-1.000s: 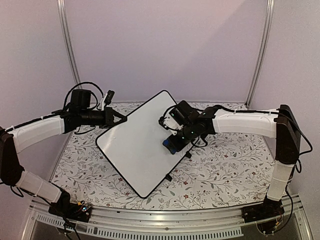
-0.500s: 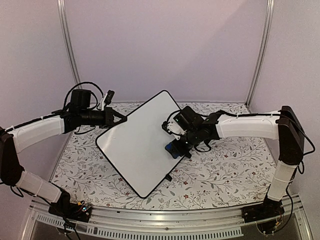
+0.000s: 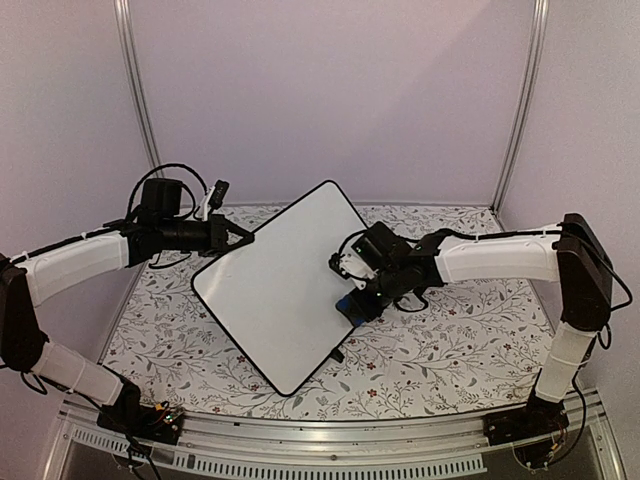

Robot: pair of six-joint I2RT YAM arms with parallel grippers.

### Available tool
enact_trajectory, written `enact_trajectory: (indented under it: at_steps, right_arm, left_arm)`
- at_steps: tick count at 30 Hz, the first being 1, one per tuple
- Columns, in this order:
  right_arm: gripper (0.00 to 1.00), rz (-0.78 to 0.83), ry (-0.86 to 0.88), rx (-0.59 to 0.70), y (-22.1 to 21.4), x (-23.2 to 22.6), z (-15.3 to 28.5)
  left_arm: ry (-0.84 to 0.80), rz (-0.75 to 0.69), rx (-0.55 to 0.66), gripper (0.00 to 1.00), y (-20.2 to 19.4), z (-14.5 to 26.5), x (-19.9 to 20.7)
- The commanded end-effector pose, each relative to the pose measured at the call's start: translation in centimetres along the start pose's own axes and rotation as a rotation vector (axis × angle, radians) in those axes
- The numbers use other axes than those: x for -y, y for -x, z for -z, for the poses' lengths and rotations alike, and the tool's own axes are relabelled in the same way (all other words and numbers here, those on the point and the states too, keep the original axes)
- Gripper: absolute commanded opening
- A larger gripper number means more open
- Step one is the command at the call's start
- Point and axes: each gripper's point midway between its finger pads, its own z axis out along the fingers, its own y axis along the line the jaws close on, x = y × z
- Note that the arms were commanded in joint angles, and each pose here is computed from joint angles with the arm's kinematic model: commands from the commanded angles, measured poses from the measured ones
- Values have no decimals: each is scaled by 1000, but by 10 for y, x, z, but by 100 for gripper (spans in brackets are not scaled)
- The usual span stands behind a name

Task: Erase the whiteboard
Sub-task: Erase the whiteboard at the center of the board.

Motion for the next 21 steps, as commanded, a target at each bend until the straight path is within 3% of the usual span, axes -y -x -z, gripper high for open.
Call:
enact_trajectory:
  at_steps: [1,21]
  right_arm:
    - [8,-27,-4,-144,-46,5,-15]
    - [8,-52,-10,-164,-62,6,-9]
  left_arm:
    - [59,13,6,0,-1,0,-19]
    - [59,14,4,0,-2,-1,-19]
